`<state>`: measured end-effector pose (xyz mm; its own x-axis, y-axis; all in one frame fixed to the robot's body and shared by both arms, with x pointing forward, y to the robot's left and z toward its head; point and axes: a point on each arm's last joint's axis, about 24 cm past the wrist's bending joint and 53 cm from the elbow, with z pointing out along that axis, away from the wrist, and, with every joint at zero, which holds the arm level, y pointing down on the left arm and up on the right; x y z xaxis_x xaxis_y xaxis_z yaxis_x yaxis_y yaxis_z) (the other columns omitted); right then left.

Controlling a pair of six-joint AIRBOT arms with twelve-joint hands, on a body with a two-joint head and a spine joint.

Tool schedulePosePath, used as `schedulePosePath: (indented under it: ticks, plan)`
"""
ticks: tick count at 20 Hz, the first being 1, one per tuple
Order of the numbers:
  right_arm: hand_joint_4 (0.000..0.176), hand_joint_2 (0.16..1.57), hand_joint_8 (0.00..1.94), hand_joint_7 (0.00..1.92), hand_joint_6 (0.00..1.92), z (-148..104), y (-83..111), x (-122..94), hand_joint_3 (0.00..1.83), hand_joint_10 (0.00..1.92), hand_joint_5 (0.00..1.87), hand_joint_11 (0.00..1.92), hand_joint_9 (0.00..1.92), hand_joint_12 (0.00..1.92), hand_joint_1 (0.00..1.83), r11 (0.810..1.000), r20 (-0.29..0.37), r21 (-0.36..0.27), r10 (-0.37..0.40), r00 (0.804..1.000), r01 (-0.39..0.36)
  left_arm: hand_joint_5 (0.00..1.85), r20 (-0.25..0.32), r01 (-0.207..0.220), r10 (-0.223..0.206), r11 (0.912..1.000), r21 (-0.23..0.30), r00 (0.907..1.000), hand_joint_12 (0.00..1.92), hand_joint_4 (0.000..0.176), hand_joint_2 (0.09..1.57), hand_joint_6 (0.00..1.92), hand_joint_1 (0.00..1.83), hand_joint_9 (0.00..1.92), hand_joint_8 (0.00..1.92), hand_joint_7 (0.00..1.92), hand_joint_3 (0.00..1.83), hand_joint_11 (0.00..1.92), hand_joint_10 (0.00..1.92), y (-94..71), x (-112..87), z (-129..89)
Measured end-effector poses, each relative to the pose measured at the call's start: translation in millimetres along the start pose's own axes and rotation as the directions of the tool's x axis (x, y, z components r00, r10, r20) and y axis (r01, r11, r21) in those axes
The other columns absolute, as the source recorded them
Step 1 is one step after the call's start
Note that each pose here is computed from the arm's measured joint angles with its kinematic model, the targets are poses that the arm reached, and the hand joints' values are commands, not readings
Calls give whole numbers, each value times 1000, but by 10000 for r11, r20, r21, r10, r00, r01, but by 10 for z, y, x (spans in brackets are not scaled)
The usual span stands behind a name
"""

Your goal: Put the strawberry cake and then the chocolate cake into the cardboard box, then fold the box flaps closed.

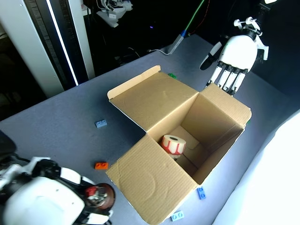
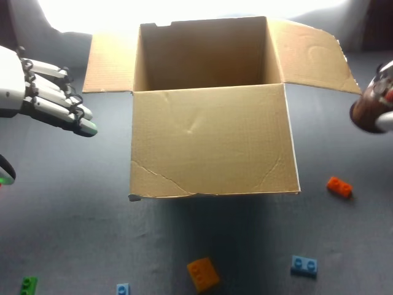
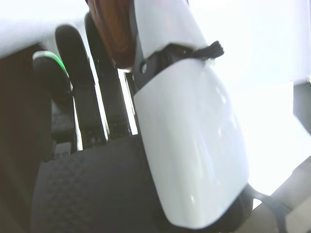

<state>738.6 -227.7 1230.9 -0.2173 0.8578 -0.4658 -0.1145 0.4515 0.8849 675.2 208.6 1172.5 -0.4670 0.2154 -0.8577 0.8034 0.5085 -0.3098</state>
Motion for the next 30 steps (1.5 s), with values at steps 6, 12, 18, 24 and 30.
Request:
schedulePosePath:
  ticks: [6, 12, 18, 24, 30]
  plan:
    - [0, 1151, 1281, 819, 923, -171, 443, -436, 0, 1217, 1017, 427, 663, 1759, 1214, 9947, 716, -815, 681, 9951, -622, 197, -134, 46, -46, 10000, -38, 9999, 1137, 72, 1045, 1, 517, 337, 2, 235, 0, 0, 1, 15, 55, 4]
    - [0, 1161, 1297, 825, 963, -114, 1179, -517, 0, 1240, 974, 403, 641, 1832, 1206, 9674, 766, -2357, 1136, 9906, -928, 195, -72, 70, -71, 10000, -48, 9999, 1084, 87, 1047, 1, 555, 321, 2, 219, 0, 0, 2, 17, 41, 4]
    - [0, 1160, 1268, 835, 992, 99, 1624, -162, 0, 1210, 961, 413, 660, 1812, 1201, 9483, 111, -3159, 371, 9992, -317, 180, -68, 7, -8, 10000, -55, 10000, 1108, 86, 1067, 0, 483, 327, 1, 230, 2, 0, 3, 19, 39, 10]
    - [4, 1177, 1293, 811, 1061, 391, 2010, 376, 1, 1170, 921, 415, 659, 1770, 1190, 9131, -454, -3915, -1431, 9887, 1142, 181, 101, 72, -70, 9998, -187, 9999, 1089, 82, 1068, 1, 487, 317, 0, 213, 0, 0, 0, 50, -1, 37]
    - [0, 1178, 1325, 803, 1042, 476, 2123, 714, 2, 1215, 924, 392, 639, 1825, 1191, 8940, -829, -4181, -2145, 9732, 1614, 197, 98, 51, -49, 9998, -185, 9999, 1081, 80, 1054, 3, 509, 318, 2, 229, 0, 0, 0, 45, -7, 81]
